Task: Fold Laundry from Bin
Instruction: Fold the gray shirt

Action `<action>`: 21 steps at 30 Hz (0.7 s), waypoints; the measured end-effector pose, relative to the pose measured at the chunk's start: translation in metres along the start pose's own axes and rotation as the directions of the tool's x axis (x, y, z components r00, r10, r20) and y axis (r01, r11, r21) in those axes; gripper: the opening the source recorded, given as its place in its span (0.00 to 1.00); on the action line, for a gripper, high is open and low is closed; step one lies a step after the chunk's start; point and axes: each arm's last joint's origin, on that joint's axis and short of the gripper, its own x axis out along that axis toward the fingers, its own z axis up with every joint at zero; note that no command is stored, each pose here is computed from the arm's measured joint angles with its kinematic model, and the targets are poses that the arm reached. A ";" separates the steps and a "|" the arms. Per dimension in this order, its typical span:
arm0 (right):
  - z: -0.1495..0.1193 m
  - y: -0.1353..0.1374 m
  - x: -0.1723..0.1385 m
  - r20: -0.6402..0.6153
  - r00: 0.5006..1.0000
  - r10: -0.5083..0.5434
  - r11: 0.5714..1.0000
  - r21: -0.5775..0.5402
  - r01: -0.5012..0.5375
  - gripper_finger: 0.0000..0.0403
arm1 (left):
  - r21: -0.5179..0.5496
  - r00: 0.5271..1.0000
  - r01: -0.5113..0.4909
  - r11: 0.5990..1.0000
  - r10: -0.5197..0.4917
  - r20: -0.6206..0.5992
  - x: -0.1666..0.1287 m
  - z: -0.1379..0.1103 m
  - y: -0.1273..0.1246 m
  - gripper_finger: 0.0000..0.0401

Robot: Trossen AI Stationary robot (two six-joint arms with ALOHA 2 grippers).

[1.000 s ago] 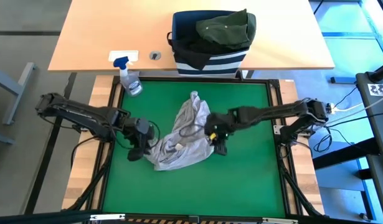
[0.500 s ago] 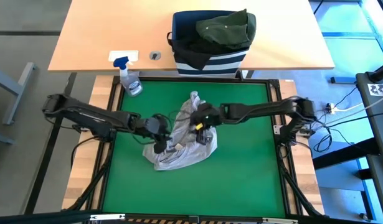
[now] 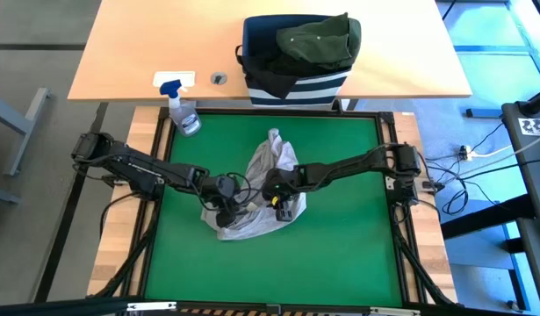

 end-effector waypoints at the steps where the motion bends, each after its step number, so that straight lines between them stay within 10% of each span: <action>1: 0.000 -0.001 0.000 0.001 1.000 -0.002 1.000 0.001 0.002 0.23 | 0.000 1.000 0.000 1.000 0.000 0.000 0.000 0.000 0.000 0.27; 9: 0.004 -0.005 -0.021 -0.057 0.998 -0.037 0.999 0.027 0.039 0.02 | 0.020 1.000 0.021 1.000 -0.021 -0.010 -0.010 0.005 0.000 0.27; 21: 0.061 0.012 -0.209 0.260 0.918 -0.300 0.953 0.033 0.302 0.01 | 0.054 0.947 0.109 0.993 -0.120 0.299 -0.086 0.048 -0.020 0.27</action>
